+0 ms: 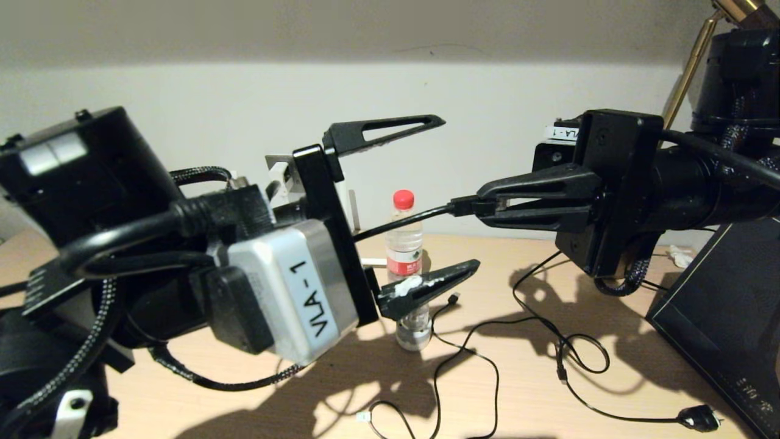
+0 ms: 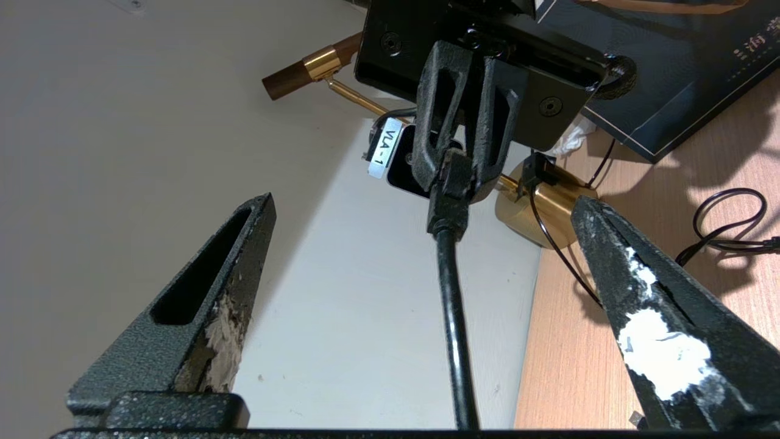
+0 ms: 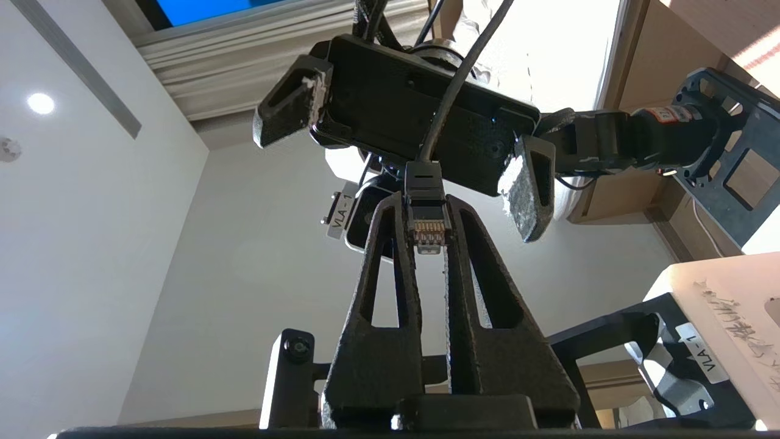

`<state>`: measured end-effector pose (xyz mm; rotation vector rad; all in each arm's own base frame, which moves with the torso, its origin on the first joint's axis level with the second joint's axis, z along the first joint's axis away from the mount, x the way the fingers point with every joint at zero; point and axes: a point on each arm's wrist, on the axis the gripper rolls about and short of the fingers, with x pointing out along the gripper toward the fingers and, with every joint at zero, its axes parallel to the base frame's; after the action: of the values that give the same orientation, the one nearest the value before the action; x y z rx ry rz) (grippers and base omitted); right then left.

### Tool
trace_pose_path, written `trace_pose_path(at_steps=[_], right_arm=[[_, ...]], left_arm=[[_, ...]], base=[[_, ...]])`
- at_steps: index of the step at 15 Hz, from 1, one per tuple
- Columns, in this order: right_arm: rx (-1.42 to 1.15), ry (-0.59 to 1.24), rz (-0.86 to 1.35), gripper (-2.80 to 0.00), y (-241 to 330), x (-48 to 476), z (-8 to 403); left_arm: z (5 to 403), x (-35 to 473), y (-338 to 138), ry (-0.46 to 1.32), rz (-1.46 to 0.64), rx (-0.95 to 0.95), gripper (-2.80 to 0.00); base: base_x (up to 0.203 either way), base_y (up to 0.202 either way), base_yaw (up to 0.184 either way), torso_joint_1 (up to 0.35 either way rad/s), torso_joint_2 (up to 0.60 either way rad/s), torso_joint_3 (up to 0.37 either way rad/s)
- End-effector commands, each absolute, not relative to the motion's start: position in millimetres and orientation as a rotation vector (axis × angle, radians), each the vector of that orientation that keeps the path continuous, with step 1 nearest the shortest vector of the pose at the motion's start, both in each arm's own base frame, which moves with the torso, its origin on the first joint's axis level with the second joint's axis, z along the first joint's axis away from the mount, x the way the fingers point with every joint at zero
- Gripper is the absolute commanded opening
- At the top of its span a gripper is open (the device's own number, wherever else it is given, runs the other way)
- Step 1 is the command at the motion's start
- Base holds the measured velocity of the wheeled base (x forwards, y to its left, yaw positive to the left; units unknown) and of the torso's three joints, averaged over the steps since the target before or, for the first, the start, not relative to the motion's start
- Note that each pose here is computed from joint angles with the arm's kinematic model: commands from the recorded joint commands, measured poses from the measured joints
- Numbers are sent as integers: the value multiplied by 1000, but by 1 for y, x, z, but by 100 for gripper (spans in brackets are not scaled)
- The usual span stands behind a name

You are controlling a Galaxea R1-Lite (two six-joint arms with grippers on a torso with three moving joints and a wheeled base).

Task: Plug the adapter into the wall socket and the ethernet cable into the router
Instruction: Hand it to the other hand

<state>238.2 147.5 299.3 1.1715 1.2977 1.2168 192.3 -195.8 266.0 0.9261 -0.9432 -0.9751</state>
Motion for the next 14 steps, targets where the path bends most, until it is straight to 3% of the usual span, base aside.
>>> trace_pose_path(at_steps=[1,4,5,6,14], right_arm=[[1174,1309,1219,-280,148,238,299],[1173,1315,1217,-280,149,238,297],[1173,1315,1217,-280,149,238,298],[1173,1314,1218,-280,149,238,298],[1171,1313,1221,-280,149,238,298]], left_arm=[[265,193,-196,-950,-974,930,0],[265,193,-196,-948,-975,930,0],[264,194,-197,-946,-976,931,-187],[264,194,-197,-945,-977,931,-280],[264,194,-198,-946,-975,931,-280]], base=[[0,0,0,0,0,0],[0,0,0,0,0,0],[0,0,0,0,0,0],[0,0,0,0,0,0],[0,0,0,0,0,0]])
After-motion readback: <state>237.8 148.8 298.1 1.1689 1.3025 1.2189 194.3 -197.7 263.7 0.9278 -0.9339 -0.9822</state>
